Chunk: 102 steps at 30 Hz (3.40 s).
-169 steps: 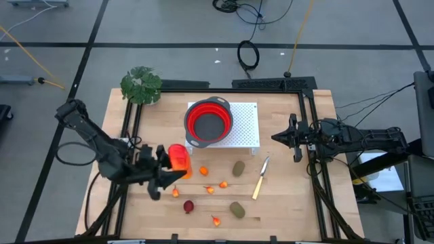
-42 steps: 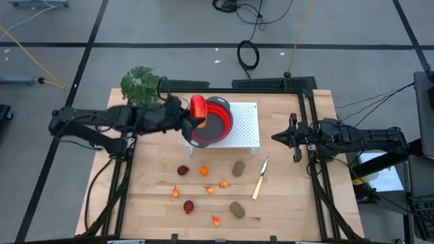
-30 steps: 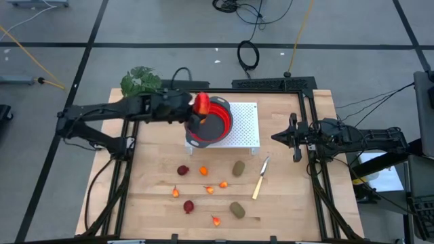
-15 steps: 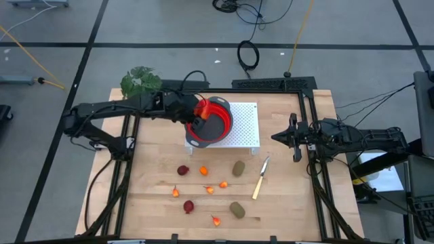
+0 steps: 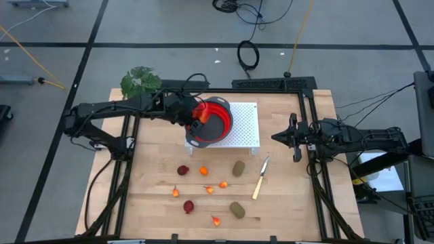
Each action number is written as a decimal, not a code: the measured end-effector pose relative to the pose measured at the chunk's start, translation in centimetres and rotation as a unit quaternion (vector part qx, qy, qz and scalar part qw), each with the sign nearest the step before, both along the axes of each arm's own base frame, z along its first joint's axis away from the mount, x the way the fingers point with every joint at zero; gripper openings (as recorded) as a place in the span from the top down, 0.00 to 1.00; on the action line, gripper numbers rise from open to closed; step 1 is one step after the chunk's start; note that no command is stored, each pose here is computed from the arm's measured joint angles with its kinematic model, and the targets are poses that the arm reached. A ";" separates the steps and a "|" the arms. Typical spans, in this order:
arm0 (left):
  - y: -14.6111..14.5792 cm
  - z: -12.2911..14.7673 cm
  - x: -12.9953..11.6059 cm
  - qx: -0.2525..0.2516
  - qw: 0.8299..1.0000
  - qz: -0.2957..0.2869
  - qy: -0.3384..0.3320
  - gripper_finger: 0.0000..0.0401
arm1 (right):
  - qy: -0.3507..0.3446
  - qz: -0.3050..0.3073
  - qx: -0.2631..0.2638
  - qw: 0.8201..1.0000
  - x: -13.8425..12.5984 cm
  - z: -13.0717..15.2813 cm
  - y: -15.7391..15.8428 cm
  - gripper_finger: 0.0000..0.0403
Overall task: Pick & Place Fruit
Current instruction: Put the orange mango into the orange strainer bowl on the shelf, then put the brown kiwi into the orange strainer bowl on the shelf
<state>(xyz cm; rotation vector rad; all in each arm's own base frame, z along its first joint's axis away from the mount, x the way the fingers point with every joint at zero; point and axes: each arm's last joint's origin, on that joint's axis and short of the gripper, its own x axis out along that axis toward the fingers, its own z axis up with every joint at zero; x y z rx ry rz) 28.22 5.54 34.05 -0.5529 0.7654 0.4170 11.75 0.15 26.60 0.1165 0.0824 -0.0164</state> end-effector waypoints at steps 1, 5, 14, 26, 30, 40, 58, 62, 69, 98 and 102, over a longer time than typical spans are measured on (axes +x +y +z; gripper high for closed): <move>0.0 0.0 0.0 0.000 1.000 0.000 0.000 0.46 | 0.000 0.000 0.000 1.000 0.0 0.0 0.0 1.00; 0.0 0.0 0.0 0.006 1.000 -0.007 0.001 0.46 | 0.000 0.000 0.000 1.000 0.0 0.0 0.0 1.00; 0.1 -1.2 1.3 0.011 1.000 -0.022 0.016 0.46 | 0.000 0.000 0.000 1.000 0.0 0.0 0.0 1.00; 0.2 -1.5 1.6 0.026 0.999 -0.041 0.022 0.43 | 0.000 0.000 0.000 1.000 0.0 0.0 0.0 1.00; 0.2 -1.5 1.6 0.040 0.997 -0.052 0.026 0.36 | 0.000 0.000 0.000 1.000 0.0 0.0 0.0 1.00; 0.5 -1.2 1.5 0.054 0.996 -0.063 0.028 0.30 | 0.000 0.000 0.000 1.000 0.0 0.0 0.0 1.00; -3.1 6.3 -0.2 0.101 0.989 -0.105 -0.037 0.77 | 0.000 0.004 0.000 1.000 0.0 0.0 0.0 1.00; -4.4 6.3 -0.2 0.088 0.989 -0.108 -0.041 0.92 | -0.001 0.004 0.000 1.000 0.0 0.0 0.0 1.00; -6.5 5.6 0.0 0.070 0.991 -0.102 -0.053 0.96 | -0.001 0.005 0.010 1.000 0.0 0.0 0.0 1.00; -15.7 -2.6 -0.6 0.050 0.978 -0.129 -0.158 1.00 | 0.016 0.129 0.060 0.990 2.1 -0.3 1.7 1.00; -15.4 -3.3 -1.9 0.050 0.971 -0.124 -0.196 0.98 | -0.006 0.159 0.049 0.986 3.2 -0.1 2.7 1.00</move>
